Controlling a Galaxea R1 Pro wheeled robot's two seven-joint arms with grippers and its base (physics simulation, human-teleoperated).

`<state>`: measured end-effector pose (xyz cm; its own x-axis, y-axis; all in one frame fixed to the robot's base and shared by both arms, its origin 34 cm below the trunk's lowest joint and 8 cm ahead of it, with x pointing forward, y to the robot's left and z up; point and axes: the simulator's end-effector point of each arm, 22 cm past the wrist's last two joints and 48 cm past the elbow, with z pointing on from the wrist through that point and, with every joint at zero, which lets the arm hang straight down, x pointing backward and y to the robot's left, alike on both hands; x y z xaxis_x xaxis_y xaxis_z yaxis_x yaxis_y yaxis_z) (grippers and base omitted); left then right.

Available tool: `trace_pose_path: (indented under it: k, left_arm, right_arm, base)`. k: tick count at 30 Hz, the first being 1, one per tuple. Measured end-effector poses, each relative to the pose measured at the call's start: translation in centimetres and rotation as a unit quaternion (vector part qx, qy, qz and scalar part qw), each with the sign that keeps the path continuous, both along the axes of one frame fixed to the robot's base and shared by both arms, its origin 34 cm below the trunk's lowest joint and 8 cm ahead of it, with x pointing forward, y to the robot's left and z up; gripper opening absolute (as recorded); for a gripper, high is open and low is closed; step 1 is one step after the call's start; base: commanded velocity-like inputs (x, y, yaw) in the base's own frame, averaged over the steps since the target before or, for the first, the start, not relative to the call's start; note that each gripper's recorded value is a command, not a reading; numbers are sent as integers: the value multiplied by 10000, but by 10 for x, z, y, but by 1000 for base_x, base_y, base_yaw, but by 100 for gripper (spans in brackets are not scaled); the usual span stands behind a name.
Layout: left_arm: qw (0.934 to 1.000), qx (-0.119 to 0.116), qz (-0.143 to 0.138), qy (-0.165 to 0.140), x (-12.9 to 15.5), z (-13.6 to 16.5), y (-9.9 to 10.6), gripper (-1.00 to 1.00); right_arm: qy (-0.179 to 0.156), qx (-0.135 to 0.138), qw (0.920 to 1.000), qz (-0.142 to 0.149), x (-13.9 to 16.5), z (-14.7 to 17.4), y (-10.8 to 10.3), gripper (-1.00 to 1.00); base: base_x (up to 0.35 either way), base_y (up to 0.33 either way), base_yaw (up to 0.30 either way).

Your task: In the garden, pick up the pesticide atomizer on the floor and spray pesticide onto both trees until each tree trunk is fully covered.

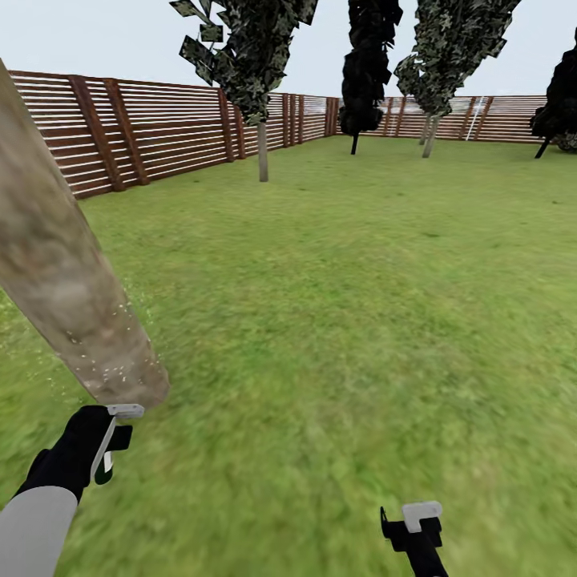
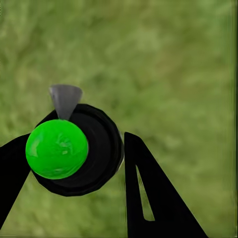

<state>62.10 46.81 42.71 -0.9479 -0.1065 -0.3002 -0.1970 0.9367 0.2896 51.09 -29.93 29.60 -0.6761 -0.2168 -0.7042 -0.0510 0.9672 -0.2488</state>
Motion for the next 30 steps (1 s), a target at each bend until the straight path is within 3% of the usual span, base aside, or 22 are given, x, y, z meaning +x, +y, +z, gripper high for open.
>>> trace_pose_path:
  k: [30]
  left_arm:
    - [10000, -9, -1, 1, 0, 0, -1, -100]
  right_arm:
    - [0, 11, 10000, 10, 0, 0, 2, 100]
  base:
    - [177, -250, 273]
